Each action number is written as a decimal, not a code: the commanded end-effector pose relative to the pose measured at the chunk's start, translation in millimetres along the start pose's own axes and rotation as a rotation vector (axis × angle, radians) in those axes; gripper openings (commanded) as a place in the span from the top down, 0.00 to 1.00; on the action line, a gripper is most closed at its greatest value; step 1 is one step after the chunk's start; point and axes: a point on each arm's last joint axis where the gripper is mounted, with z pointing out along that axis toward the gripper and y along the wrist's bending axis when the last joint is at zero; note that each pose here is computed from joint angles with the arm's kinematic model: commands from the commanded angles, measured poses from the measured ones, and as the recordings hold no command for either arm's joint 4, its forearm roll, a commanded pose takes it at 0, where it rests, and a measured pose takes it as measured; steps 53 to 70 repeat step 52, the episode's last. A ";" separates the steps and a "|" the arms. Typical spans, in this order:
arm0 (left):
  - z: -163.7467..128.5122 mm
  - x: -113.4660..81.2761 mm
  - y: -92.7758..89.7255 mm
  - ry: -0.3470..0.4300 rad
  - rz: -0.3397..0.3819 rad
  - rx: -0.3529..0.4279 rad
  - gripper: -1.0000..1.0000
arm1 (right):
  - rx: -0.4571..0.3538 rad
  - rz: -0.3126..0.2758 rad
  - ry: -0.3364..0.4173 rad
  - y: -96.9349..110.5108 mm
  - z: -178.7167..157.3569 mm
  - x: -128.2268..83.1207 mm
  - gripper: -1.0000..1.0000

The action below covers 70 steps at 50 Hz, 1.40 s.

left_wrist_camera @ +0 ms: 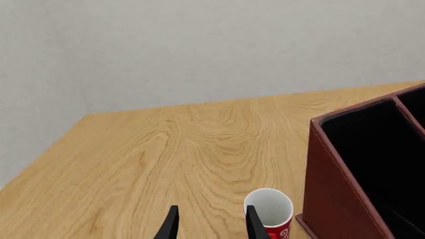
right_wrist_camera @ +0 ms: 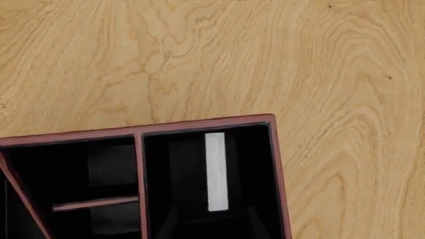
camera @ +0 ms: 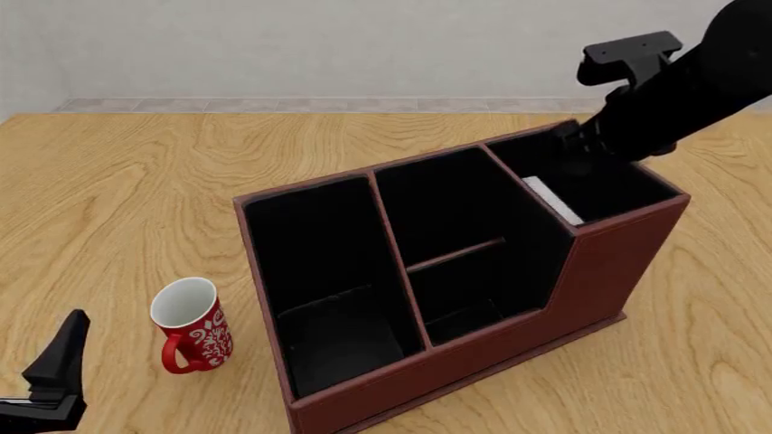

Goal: Pick up the book and place it in the right compartment of the caddy.

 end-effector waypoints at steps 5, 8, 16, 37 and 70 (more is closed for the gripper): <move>0.0 -0.1 0.0 -0.002 -0.001 0.000 0.00 | -0.003 -0.014 -0.015 1.9 -16.7 -3.4 0.00; 0.0 -0.4 0.1 -0.004 -0.003 -0.001 0.00 | -0.012 -0.018 -0.024 6.6 -29.0 -4.4 0.00; 0.0 -1.1 -0.3 -0.012 -0.006 0.005 0.00 | 0.006 -0.027 -0.059 -0.4 -63.1 -8.0 0.00; -0.1 -4.5 -0.6 -0.049 -0.018 0.016 0.00 | -0.011 -0.091 -0.237 14.5 -177.7 30.6 0.00; -1.6 -14.1 0.1 -0.062 -0.006 0.023 0.00 | -0.048 -0.240 -0.365 26.4 -218.1 66.5 0.00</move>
